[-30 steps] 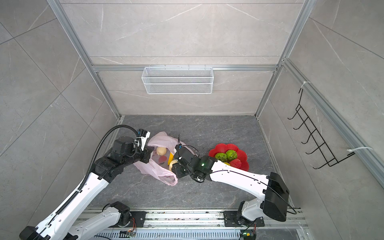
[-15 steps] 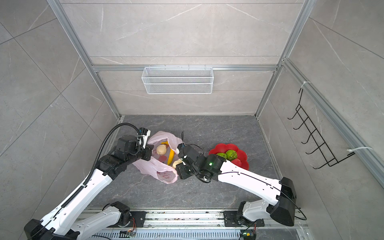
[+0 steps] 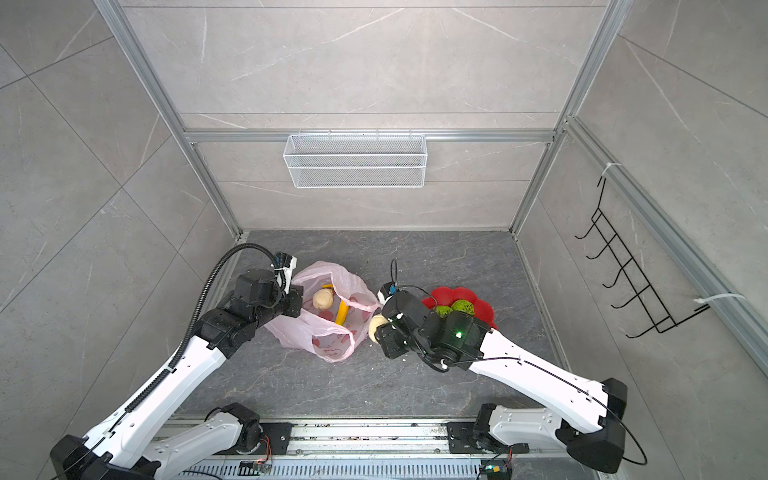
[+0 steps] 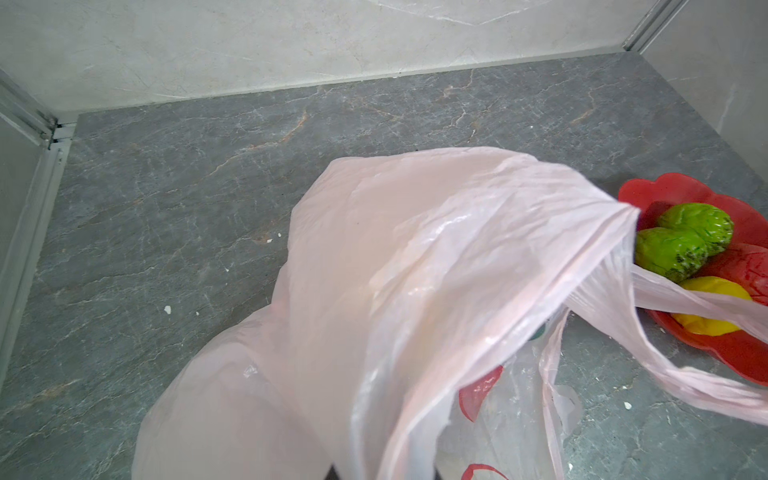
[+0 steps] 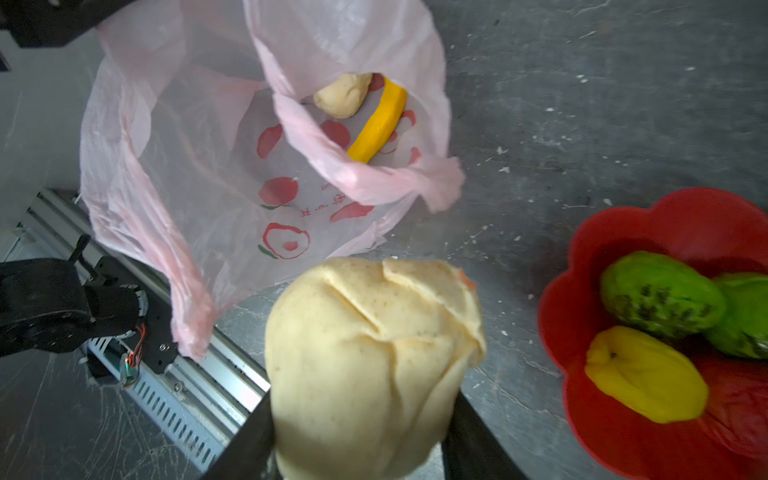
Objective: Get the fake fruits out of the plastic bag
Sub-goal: 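Carry the cream custard apple out of the bag to the red bowl, then lower the cream custard apple into the red bowl with the right gripper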
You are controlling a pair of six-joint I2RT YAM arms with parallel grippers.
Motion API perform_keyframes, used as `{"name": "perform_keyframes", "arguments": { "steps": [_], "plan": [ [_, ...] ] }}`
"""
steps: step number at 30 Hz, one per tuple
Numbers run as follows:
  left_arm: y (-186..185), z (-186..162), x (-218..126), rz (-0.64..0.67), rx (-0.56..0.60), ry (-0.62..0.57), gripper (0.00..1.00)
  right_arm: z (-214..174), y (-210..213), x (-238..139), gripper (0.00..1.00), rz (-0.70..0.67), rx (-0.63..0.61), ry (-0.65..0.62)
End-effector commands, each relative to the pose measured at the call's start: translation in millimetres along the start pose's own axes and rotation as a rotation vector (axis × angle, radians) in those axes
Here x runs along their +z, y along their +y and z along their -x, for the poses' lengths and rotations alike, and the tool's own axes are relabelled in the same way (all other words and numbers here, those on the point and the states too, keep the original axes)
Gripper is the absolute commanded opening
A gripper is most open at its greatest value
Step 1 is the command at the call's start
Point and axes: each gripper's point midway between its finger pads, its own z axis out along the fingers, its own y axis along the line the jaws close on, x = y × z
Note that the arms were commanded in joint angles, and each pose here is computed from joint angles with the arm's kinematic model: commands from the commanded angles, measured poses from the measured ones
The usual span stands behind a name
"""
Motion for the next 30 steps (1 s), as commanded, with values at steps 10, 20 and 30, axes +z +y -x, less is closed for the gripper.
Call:
{"name": "perform_keyframes", "arguments": {
  "steps": [10, 20, 30],
  "plan": [
    [-5, 21, -7, -0.022, -0.003, -0.061, 0.03, 16, -134, 0, 0.45, -0.317, 0.243, -0.051],
    [-9, 16, -5, -0.048, 0.023, -0.039, 0.03, 24, -205, 46, 0.41, -0.393, 0.456, 0.0],
    [-12, 16, -7, -0.067, 0.024, -0.056, 0.04, 19, -242, 77, 0.41, -0.463, 0.586, 0.072]
  ]
}}
